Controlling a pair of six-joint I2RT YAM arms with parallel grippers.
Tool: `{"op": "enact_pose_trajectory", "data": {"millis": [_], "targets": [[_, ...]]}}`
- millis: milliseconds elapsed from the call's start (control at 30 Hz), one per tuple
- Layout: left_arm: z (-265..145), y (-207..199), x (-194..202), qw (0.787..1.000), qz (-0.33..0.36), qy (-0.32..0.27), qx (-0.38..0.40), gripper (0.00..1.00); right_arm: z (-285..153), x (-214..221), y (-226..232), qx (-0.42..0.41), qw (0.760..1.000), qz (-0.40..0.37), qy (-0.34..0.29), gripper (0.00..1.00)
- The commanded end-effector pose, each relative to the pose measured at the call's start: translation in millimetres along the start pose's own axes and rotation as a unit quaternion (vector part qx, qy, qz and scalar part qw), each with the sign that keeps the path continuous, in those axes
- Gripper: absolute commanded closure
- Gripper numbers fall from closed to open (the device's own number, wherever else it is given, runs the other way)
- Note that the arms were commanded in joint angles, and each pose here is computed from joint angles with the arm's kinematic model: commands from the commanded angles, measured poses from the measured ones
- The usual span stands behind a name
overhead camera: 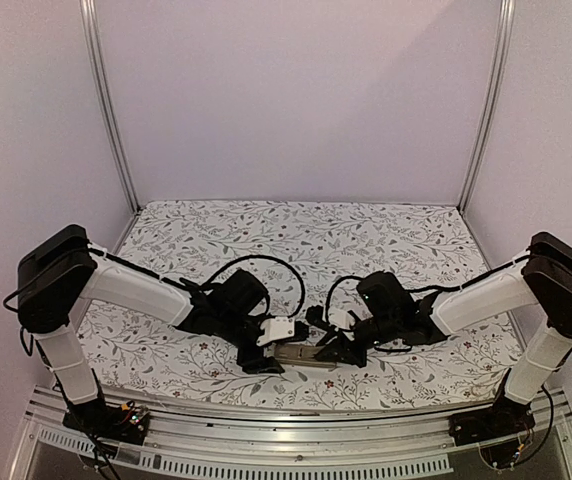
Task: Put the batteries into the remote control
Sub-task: Load the battery cover onto the remote control without the battery cover.
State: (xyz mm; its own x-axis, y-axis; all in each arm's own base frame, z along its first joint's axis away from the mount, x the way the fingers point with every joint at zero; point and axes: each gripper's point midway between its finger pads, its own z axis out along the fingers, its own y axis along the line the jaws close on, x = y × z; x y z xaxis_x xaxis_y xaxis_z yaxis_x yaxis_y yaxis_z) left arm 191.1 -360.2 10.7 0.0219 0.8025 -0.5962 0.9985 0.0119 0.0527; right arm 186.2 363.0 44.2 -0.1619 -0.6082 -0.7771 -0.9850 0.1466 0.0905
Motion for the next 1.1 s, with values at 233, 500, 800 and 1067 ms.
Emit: {"op": "enact_pose_trajectory", "data": {"millis": [233,500,800,1067], "targets": [[6.8,-6.0,18.0,0.999,-0.013,0.03,0.02,0.28,5.9,11.9,-6.1,0.007,1.0,0.017,0.014,1.0],[8.9,-6.8,17.0,0.999,-0.012,0.028,0.025,0.3,9.8,15.5,-8.4,0.009,1.0,0.02,0.02,1.0],[9.9,-6.9,15.8,0.999,-0.009,0.025,0.027,0.31,16.4,15.7,-12.1,0.006,0.999,-0.002,0.035,1.0],[10.1,-7.4,14.9,0.999,-0.006,0.022,0.029,0.31,17.0,17.1,-13.9,0.008,0.999,-0.012,0.043,0.98]]}}
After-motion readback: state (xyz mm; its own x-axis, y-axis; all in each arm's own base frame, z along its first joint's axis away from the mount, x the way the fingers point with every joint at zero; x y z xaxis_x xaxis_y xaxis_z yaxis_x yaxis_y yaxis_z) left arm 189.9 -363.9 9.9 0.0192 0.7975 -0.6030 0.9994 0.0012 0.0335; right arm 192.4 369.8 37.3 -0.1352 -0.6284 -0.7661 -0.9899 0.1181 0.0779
